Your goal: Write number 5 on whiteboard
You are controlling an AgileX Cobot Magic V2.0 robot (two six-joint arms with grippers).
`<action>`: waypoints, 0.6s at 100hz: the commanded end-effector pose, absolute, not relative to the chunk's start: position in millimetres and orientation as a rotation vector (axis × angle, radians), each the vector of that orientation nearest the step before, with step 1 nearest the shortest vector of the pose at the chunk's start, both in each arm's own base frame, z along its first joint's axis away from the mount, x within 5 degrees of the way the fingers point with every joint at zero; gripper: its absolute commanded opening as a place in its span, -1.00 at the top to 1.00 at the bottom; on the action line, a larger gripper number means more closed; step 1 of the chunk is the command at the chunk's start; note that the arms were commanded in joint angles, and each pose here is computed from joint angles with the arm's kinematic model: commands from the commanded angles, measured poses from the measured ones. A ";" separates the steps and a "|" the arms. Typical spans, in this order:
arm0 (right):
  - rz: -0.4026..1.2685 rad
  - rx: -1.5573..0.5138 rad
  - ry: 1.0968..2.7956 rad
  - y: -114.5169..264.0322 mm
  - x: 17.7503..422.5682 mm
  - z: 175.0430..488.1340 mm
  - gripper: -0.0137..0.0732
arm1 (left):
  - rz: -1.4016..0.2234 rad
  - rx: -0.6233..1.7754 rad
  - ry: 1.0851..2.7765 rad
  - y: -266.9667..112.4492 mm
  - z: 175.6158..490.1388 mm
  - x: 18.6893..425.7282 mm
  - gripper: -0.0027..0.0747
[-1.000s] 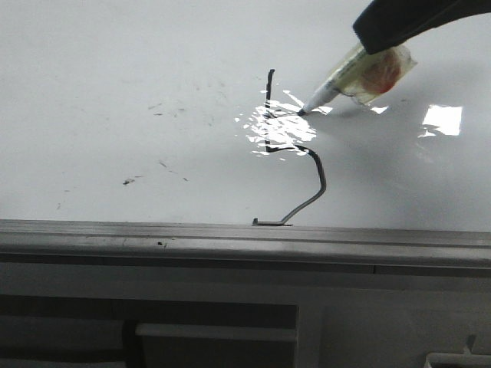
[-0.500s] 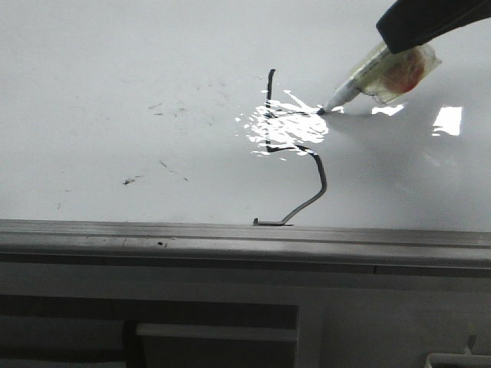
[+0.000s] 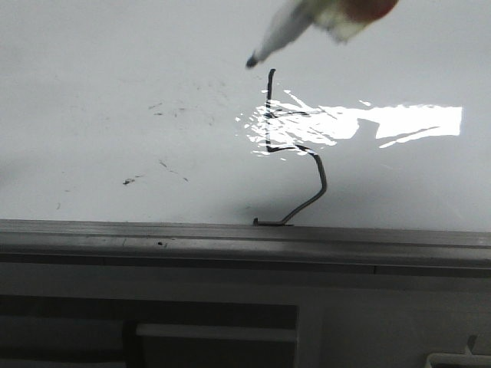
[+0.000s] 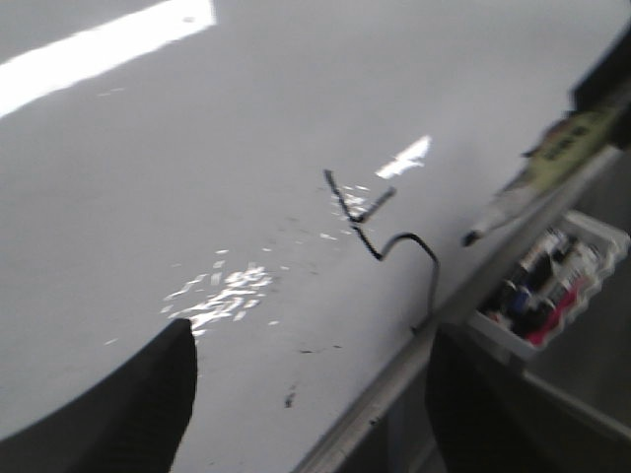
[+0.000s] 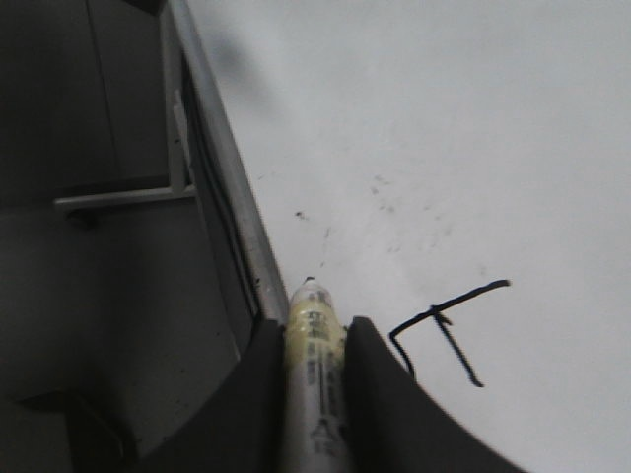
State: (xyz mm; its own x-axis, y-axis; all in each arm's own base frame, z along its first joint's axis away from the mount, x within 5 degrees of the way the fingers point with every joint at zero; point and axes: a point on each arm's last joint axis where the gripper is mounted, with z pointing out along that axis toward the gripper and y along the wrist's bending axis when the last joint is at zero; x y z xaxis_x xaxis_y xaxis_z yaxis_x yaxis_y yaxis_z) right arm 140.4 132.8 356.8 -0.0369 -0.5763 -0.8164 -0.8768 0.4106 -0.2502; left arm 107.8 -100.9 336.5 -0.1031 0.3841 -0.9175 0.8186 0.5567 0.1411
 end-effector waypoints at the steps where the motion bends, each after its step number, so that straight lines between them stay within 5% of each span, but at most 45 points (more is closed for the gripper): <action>1: 0.411 -1.267 1.671 142.3 143.4 363.9 0.83 | -0.504 1.208 1.591 -117.0 346.7 105.8 -0.19; 12: 0.450 -1.326 1.629 159.5 138.8 359.8 0.83 | -0.517 1.412 1.508 -137.6 339.2 103.1 -0.18; 40: 0.513 -1.381 1.512 182.5 121.8 362.3 0.83 | -0.562 1.435 1.532 -168.7 328.9 116.6 -0.15; 60: 0.537 -1.414 1.489 186.9 114.7 362.2 0.83 | -0.593 1.427 1.580 -175.7 321.5 122.1 0.23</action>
